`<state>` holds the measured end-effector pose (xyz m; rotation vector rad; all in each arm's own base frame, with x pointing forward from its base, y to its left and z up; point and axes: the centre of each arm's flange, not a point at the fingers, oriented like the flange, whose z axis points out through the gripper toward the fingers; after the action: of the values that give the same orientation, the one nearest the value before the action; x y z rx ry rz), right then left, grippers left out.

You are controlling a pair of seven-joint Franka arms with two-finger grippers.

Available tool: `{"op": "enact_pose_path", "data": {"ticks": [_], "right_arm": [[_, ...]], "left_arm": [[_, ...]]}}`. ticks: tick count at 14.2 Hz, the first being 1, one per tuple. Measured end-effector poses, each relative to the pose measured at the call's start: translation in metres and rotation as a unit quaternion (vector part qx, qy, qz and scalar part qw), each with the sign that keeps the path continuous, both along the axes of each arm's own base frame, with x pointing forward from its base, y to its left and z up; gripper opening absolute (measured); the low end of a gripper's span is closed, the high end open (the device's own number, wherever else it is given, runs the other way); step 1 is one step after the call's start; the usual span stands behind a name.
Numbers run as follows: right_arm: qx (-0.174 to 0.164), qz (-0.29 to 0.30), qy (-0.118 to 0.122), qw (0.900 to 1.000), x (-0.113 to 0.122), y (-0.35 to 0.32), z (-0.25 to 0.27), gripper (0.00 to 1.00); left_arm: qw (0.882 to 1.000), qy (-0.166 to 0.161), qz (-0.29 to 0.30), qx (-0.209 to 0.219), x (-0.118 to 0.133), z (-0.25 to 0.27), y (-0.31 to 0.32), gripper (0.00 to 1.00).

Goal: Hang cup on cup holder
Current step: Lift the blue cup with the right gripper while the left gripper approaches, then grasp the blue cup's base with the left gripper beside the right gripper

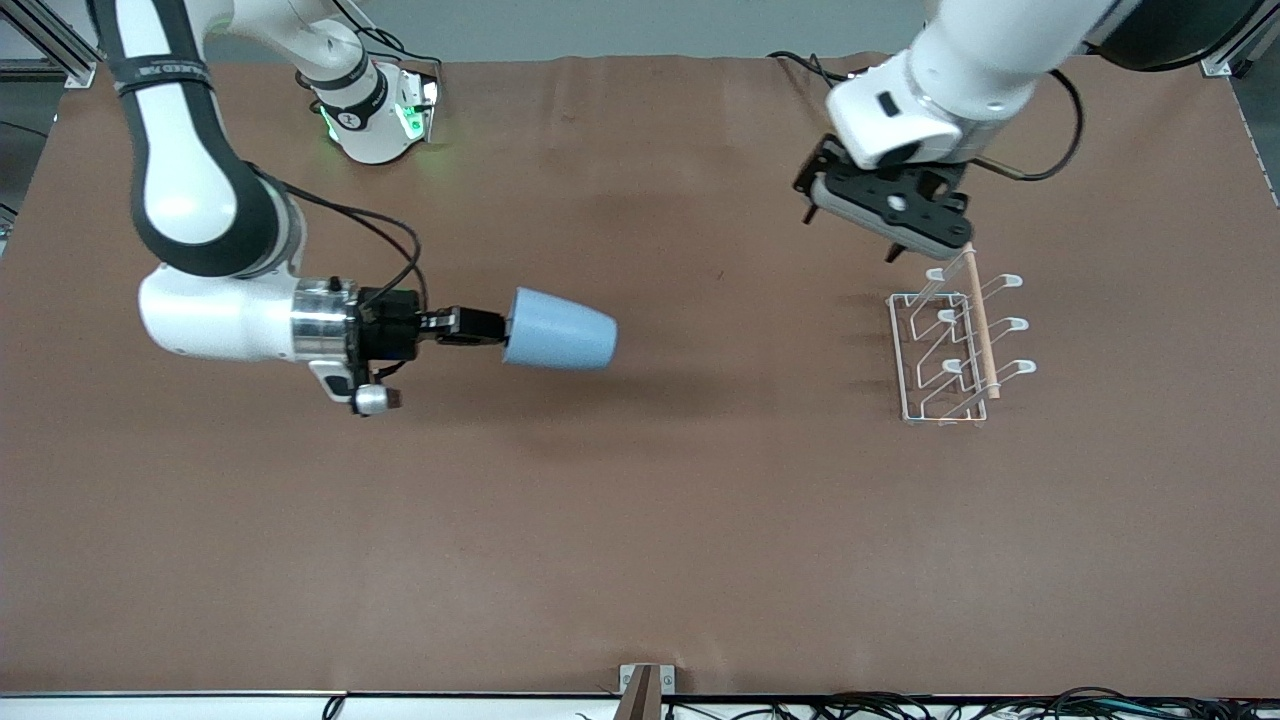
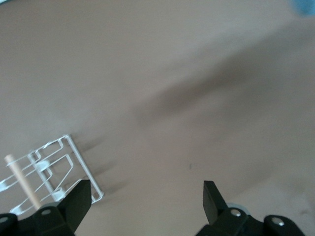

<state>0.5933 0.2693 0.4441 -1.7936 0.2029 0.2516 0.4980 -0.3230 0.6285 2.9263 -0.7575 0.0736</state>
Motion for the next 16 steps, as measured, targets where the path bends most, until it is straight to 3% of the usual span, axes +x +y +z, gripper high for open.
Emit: {"op": "enact_pose_path", "data": {"ticks": [3,9,13,16], "right_arm": [[0.049,0.029,0.022,0.998,-0.016,0.04,0.002,0.04],[0.091,0.06,0.042,0.993,-0.038,0.081,0.005,0.04],[0.095,0.076,0.047,0.992,-0.05,0.101,0.004,0.04],[0.094,0.083,0.049,0.991,-0.055,0.109,0.0,0.04]], "left_arm": [[0.999,-0.008,-0.03,-0.008,-0.015,0.008,-0.03,1.0],[0.994,-0.054,-0.094,-0.013,-0.051,0.013,-0.092,1.0],[0.984,-0.104,-0.146,0.005,-0.063,0.017,-0.114,1.0],[0.975,-0.121,-0.187,0.021,-0.059,0.017,-0.112,1.0]]}}
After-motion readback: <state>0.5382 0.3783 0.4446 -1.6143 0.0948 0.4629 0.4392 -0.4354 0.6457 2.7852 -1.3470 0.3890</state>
